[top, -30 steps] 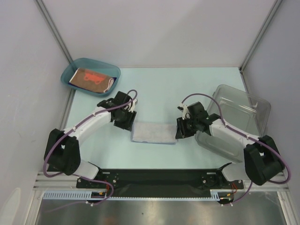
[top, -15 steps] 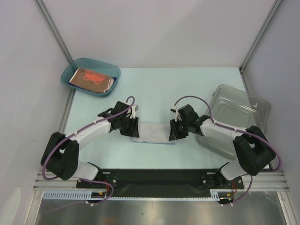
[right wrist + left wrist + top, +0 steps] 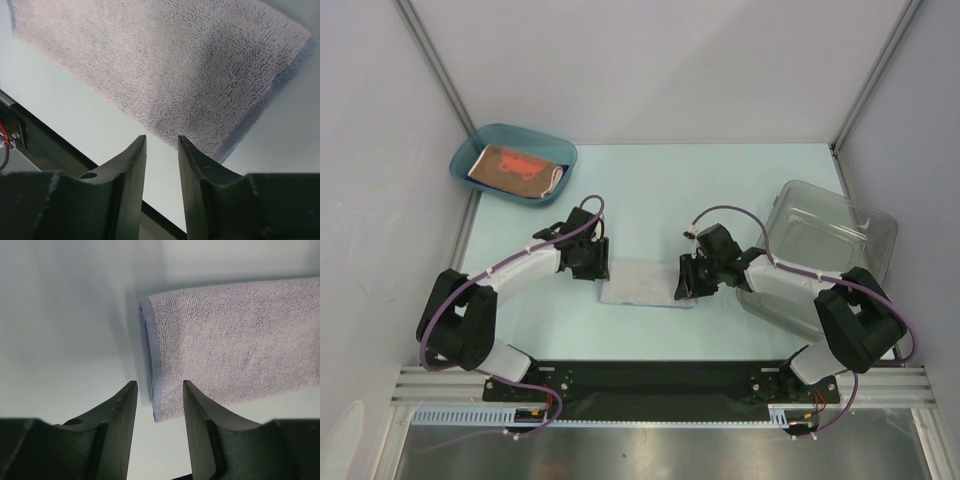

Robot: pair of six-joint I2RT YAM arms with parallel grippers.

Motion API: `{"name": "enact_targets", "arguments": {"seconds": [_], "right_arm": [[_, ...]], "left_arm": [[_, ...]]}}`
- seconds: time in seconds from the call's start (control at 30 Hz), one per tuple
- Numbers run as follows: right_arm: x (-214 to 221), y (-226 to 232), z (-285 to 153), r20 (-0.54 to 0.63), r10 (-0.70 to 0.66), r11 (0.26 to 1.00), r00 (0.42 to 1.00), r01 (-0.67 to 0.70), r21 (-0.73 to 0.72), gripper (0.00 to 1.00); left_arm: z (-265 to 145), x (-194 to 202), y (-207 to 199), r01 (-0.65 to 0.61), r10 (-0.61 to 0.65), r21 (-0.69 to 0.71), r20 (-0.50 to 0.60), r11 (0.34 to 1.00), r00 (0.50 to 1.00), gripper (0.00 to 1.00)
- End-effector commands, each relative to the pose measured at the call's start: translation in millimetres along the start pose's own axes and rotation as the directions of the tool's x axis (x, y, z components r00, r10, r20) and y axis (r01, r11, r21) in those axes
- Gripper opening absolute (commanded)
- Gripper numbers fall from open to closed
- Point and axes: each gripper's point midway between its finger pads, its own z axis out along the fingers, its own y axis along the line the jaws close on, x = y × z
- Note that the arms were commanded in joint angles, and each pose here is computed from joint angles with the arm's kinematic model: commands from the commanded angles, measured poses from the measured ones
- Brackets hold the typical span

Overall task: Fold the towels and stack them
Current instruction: Fold the towel

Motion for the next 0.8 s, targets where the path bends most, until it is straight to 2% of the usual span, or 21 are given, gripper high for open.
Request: {"name": "enact_targets", "arguments": {"seconds": [0.0, 0.17, 0.27, 0.33, 0.4, 0.47, 0.5, 0.6, 0.67, 0.77], "right_arm": [[-27, 15, -15, 0.092, -0.010, 1.000, 0.996, 0.012, -0.023, 0.37], [-20, -3, -8, 0.090, 0.009, 1.000, 0.996, -0.011, 0.018, 0.35], [-15, -15, -2, 0.083, 0.008, 0.998, 0.996, -0.013, 0.062, 0.35], [-12, -18, 3, 0.071, 0.005, 0.998, 0.997, -0.010, 0.070, 0.34], [-13, -17, 7, 0.064, 0.002, 0.997, 0.998, -0.006, 0.071, 0.34], [-14, -13, 6, 0.057, -0.007, 0.997, 0.998, 0.003, 0.072, 0.34], [-18, -8, 4, 0.067, -0.012, 0.998, 0.998, 0.008, 0.068, 0.34], [-26, 2, -5, 0.099, -0.016, 0.999, 0.995, 0.011, 0.052, 0.34], [-32, 7, -12, 0.117, -0.023, 0.999, 0.993, 0.017, 0.048, 0.35], [-42, 16, -26, 0.150, -0.050, 0.998, 0.987, 0.045, 0.040, 0.38]], "left_arm": [[-12, -21, 0, 0.008, -0.006, -0.027, 0.056, 1.000, 0.998, 0.47], [-19, -24, -14, -0.031, 0.026, 0.052, 0.086, 0.998, 0.996, 0.47], [-11, -20, -5, -0.023, 0.022, 0.020, 0.075, 1.000, 0.997, 0.47], [0, -15, 6, -0.011, 0.011, -0.022, 0.037, 1.000, 0.999, 0.43], [-1, -17, 2, -0.016, 0.016, 0.005, 0.046, 1.000, 0.999, 0.43], [-5, -18, -5, -0.040, 0.036, 0.054, 0.069, 0.998, 0.997, 0.48], [-6, -16, -7, -0.047, 0.042, 0.072, 0.074, 0.996, 0.996, 0.55], [-5, -11, -3, -0.053, 0.049, 0.063, 0.059, 0.997, 0.997, 0.64], [7, -3, 0, -0.042, 0.042, 0.054, 0.005, 0.998, 0.999, 0.64], [18, 4, -1, -0.013, 0.014, 0.072, -0.019, 0.997, 1.000, 0.64]]}}
